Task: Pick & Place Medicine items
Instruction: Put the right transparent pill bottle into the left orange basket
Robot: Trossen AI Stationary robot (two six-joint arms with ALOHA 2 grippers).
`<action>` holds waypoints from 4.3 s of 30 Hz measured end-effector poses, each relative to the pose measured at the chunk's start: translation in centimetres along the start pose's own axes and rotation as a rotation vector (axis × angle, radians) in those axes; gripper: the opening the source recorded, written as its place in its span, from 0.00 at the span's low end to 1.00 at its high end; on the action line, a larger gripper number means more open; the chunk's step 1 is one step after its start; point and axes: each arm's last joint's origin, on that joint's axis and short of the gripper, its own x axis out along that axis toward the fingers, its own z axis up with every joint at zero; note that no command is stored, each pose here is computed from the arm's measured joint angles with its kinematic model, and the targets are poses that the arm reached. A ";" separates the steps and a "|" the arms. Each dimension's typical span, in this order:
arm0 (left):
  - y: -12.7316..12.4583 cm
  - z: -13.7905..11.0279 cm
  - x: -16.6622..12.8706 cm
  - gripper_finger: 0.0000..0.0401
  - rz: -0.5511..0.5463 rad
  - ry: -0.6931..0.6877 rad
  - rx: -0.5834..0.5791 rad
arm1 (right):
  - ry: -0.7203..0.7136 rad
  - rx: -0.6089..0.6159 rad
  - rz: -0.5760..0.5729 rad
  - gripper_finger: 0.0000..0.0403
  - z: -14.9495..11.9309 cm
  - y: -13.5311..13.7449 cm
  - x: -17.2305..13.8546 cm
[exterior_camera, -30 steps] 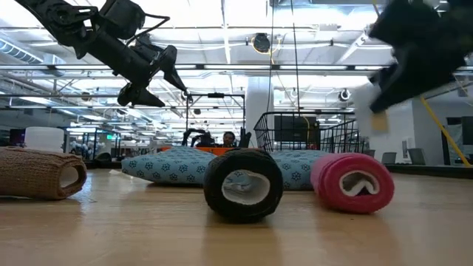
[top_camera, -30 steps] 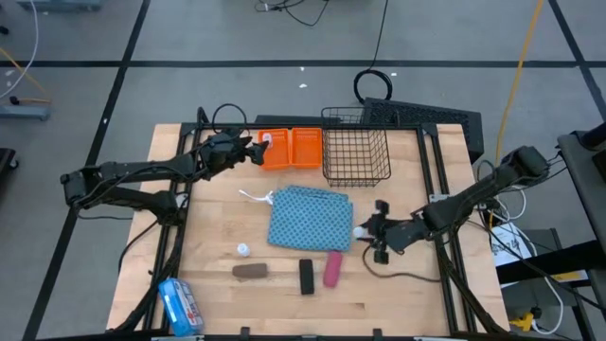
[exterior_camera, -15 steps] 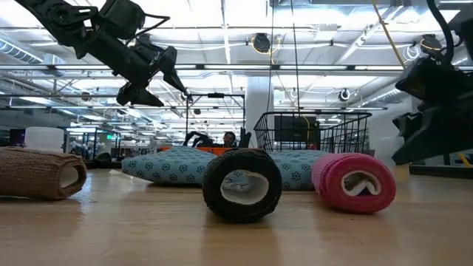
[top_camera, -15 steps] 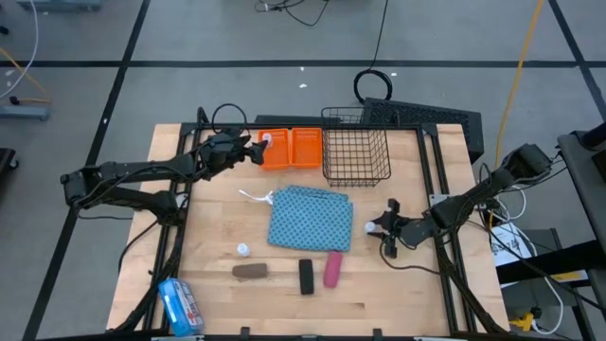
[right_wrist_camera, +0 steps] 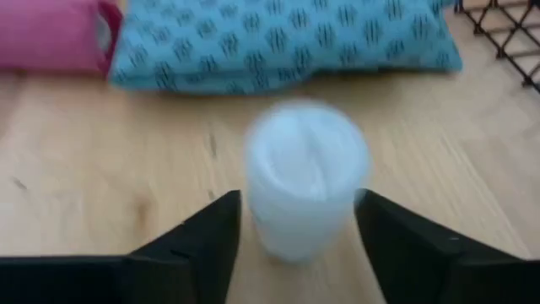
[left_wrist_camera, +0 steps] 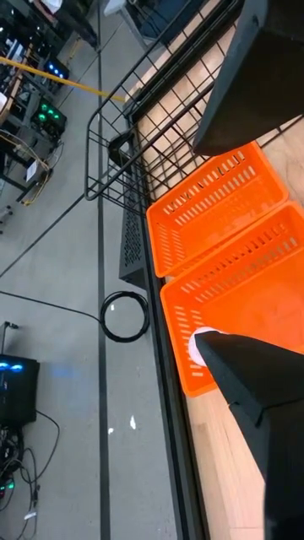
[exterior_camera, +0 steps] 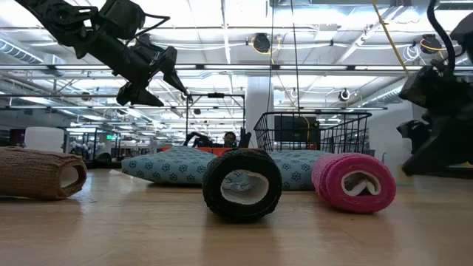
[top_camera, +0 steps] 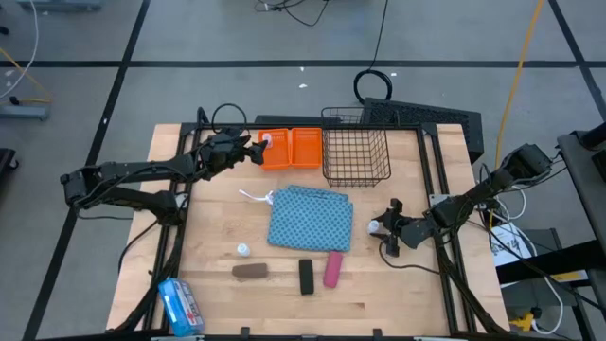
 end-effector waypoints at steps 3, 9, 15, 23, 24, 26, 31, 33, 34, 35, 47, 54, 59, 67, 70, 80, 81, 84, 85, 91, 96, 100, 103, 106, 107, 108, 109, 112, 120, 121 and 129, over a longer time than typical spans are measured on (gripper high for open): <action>0.0 0.0 0.0 0.92 0.000 0.000 0.000 | 0.006 -0.001 0.008 0.66 0.0 0.0 0.0; 0.0 0.0 0.0 0.92 0.000 0.000 0.000 | 0.143 0.065 -0.049 0.72 -1.3 -0.6 -0.2; 0.0 0.0 0.0 0.92 0.000 0.000 0.000 | 0.132 0.148 -0.060 0.69 -3.0 -1.6 -0.2; 0.0 0.0 0.0 0.92 -0.001 0.000 0.000 | 0.020 0.128 -0.031 0.56 -2.2 -1.2 -0.1; 0.0 0.0 0.0 0.92 0.000 0.000 0.000 | 0.006 0.116 -0.025 0.53 -2.0 -1.2 -0.1; 0.0 0.0 0.0 0.92 -0.002 -0.002 -0.001 | -0.015 0.098 -0.005 0.49 -1.8 -1.0 -0.1; -0.1 0.1 0.0 0.92 -0.004 -0.006 -0.002 | -0.029 0.095 0.001 0.44 -1.6 -0.9 -0.1; -0.1 0.1 0.0 0.92 -0.004 -0.006 -0.003 | -0.030 0.099 -0.001 0.44 -1.6 -1.0 -0.1; -0.1 0.1 0.0 0.92 -0.004 -0.006 -0.002 | -0.027 0.101 -0.005 0.44 -1.7 -1.0 -0.1; -0.1 0.1 0.0 0.92 -0.004 -0.006 -0.002 | -0.025 0.107 -0.007 0.45 -1.7 -1.0 0.0; -0.1 0.1 0.0 0.92 -0.004 -0.006 -0.002 | -0.047 0.076 -0.002 0.46 -1.8 -0.6 0.8; -0.1 0.1 0.0 0.92 -0.004 -0.006 -0.002 | -0.032 0.080 -0.028 0.34 -2.2 -0.6 1.2; -0.1 0.1 0.0 0.92 -0.034 0.010 -0.003 | -0.076 0.066 -0.013 0.32 -1.8 -0.4 1.2; -1.8 0.3 -0.4 0.92 -0.173 0.093 0.141 | -0.102 -0.067 -0.020 0.32 -1.1 0.0 1.3; -3.9 1.3 -1.3 0.92 -0.232 0.117 0.216 | -0.157 -0.093 -0.006 0.31 0.5 0.8 1.6; -11.5 2.4 -4.1 0.92 -0.467 0.141 0.452 | -0.192 -0.148 0.001 0.31 4.3 1.3 2.8; -12.2 2.0 -4.1 0.92 -0.469 0.179 0.485 | -0.195 -0.146 -0.004 0.31 4.7 1.4 2.9; -14.6 1.2 -3.5 0.92 -0.472 0.273 0.568 | -0.185 -0.168 -0.013 0.31 5.6 1.6 3.5; -15.4 0.9 -3.2 0.92 -0.465 0.308 0.602 | -0.177 -0.180 -0.005 0.31 5.8 1.6 3.8; -20.5 -2.0 -1.1 0.92 -0.490 0.427 0.845 | -0.145 -0.202 0.025 0.31 7.1 2.0 5.9; -23.6 -5.8 1.0 0.92 -0.548 0.465 1.024 | -0.087 -0.217 0.022 0.31 6.8 1.8 7.4; -24.7 -8.3 2.7 0.92 -0.602 0.535 1.049 | -0.066 -0.201 0.021 0.31 6.6 1.6 8.3; -25.1 -9.6 3.6 0.92 -0.637 0.587 1.021 | -0.071 -0.199 0.021 0.31 6.4 1.6 8.6; -25.1 -10.5 4.4 0.92 -0.651 0.616 0.994 | -0.085 -0.198 0.025 0.31 6.5 1.7 8.6; -25.0 -10.8 4.6 0.92 -0.650 0.633 0.986 | -0.083 -0.199 0.025 0.31 6.5 1.6 8.7; -25.0 -11.1 4.9 0.92 -0.659 0.633 0.969 | -0.085 -0.198 0.027 0.31 6.5 1.7 8.7; -25.0 -11.3 5.1 0.92 -0.664 0.639 0.955 | -0.089 -0.197 0.028 0.31 6.5 1.7 8.7; -25.0 -12.4 5.9 0.92 -0.669 0.648 0.950 | -0.092 -0.199 0.030 0.31 6.6 1.7 8.7; -25.0 -13.7 6.6 0.92 -0.664 0.634 0.953 | -0.090 -0.194 0.045 0.31 6.6 1.6 8.7; -25.1 -13.6 6.6 0.92 -0.655 0.620 0.954 | -0.090 -0.194 0.045 0.31 6.6 1.6 8.7; -25.6 -13.7 7.0 0.92 -0.688 0.550 0.952 | -0.088 -0.193 0.044 0.31 6.6 1.6 8.7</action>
